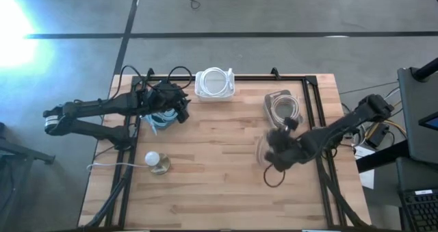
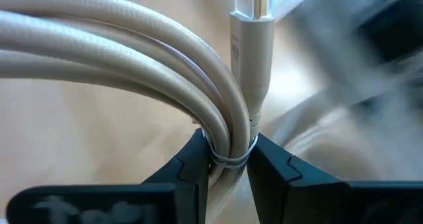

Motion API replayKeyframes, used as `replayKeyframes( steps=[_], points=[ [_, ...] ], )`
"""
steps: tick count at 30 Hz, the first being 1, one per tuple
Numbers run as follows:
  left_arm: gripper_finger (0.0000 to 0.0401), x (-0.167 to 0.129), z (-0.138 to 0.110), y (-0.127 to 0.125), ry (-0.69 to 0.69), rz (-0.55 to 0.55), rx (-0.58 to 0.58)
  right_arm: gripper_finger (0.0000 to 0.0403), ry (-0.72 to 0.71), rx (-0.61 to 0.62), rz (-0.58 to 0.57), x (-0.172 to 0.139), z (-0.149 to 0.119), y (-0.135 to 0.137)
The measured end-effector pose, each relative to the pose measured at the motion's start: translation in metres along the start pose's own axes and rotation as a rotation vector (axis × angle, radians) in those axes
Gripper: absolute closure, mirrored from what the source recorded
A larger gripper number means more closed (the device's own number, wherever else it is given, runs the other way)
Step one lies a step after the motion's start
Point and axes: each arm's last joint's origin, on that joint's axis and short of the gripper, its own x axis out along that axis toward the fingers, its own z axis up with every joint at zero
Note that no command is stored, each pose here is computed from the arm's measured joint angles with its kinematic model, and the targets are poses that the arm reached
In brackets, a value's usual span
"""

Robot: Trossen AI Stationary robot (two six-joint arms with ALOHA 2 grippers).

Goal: Sort HDMI cables
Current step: Put the brown hdmi cable into the gray bin

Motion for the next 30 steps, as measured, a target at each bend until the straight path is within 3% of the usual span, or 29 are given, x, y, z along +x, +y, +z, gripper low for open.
replayKeyframes(
  steps=[2,5,14,23,30],
  points=[
    [0.0277,0.0,0.0,0.0,0.0,0.0,0.003,0.0329,-0.102,0.009,-0.114,-0.005,0.014,-0.011],
    [0.0277,0.0,0.0,0.0,-0.002,0.0,0.003,0.0329,-0.145,0.043,-0.231,-0.009,0.033,-0.03],
    [0.0277,0.0,-0.001,0.0,0.001,0.0,0.004,0.0326,-0.041,0.252,-0.366,0.007,0.071,-0.082],
    [0.0277,0.001,-0.003,0.0,0.009,0.0,0.007,0.0324,0.289,0.432,-0.517,0.046,0.051,-0.136],
    [0.0277,0.002,-0.003,0.0,0.009,0.0,0.006,0.0323,0.449,0.531,-0.589,0.073,0.015,-0.145]
  ],
)
